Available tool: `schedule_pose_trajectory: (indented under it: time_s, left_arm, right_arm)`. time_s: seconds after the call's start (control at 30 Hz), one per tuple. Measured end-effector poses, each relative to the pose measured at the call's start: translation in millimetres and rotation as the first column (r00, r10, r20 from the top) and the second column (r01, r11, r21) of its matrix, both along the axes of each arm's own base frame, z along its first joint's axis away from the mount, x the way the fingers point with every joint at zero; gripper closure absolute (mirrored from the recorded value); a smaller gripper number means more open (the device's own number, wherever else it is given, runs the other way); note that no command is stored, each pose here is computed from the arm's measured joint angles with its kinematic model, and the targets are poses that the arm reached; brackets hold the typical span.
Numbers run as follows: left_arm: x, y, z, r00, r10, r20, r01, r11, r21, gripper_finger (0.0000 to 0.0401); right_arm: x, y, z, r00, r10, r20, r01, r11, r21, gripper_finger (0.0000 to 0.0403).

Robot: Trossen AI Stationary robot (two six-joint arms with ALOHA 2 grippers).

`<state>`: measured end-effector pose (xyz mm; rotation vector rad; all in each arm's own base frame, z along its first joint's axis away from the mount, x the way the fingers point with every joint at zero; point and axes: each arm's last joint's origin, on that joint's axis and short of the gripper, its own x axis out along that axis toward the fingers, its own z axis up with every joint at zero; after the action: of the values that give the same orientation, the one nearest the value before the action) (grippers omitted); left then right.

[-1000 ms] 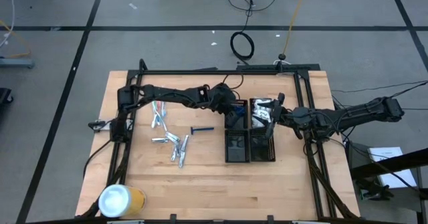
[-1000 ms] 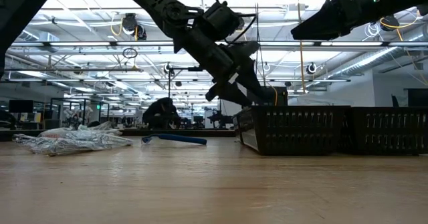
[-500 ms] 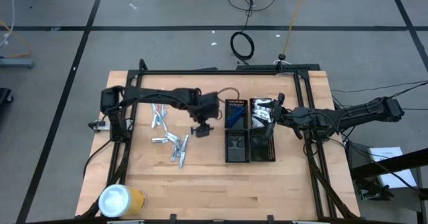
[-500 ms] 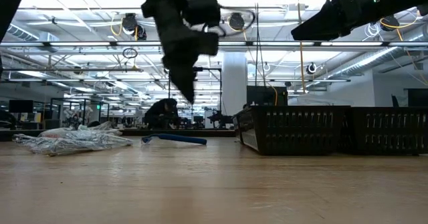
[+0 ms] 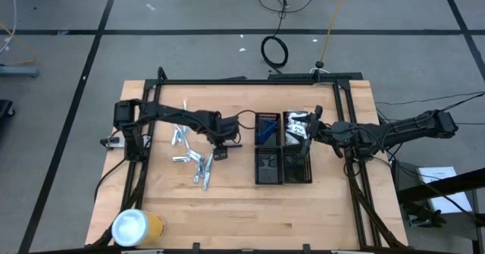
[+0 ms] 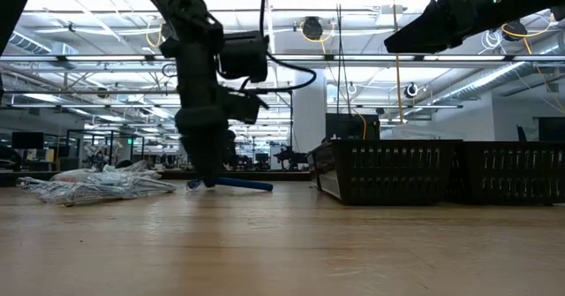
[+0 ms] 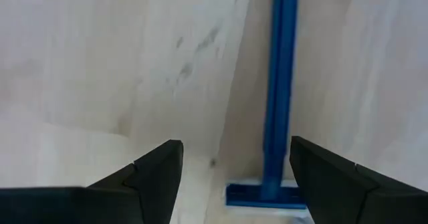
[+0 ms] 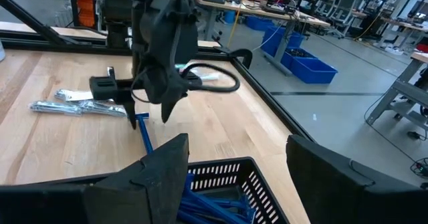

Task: Pick & Place Travel size toiletries
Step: Put the razor into the top left black basket

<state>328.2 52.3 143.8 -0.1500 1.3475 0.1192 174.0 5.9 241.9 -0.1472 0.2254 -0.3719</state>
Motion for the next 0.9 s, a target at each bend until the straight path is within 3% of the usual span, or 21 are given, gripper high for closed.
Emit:
schedule_pose_trajectory:
  time_s: [0.33,0.43,0.77,0.9]
  left_arm:
    - [-5.0,-0.7,-6.3,1.0,-0.006,-0.008,0.006,1.0,0.005,0.0145]
    - [-5.2,-1.2,-6.5,1.0,-0.011,-0.008,0.01,1.0,-0.013,0.0184]
    - [-3.8,-1.4,-6.4,1.0,0.005,0.008,-0.005,1.0,-0.02,0.0374]
    - [-4.8,0.1,-4.7,0.999,0.037,0.004,-0.037,0.999,-0.026,0.0382]
  right_arm:
    - [0.1,0.0,0.2,1.0,-0.002,0.006,0.002,1.0,0.009,0.0165]
    - [0.1,0.0,0.2,1.0,-0.002,0.006,0.002,1.0,0.01,0.0165]
    - [0.0,0.1,0.2,1.0,-0.002,0.006,0.002,1.0,0.01,0.0165]
    - [0.1,0.0,0.2,1.0,-0.002,0.006,0.002,1.0,0.01,0.0165]
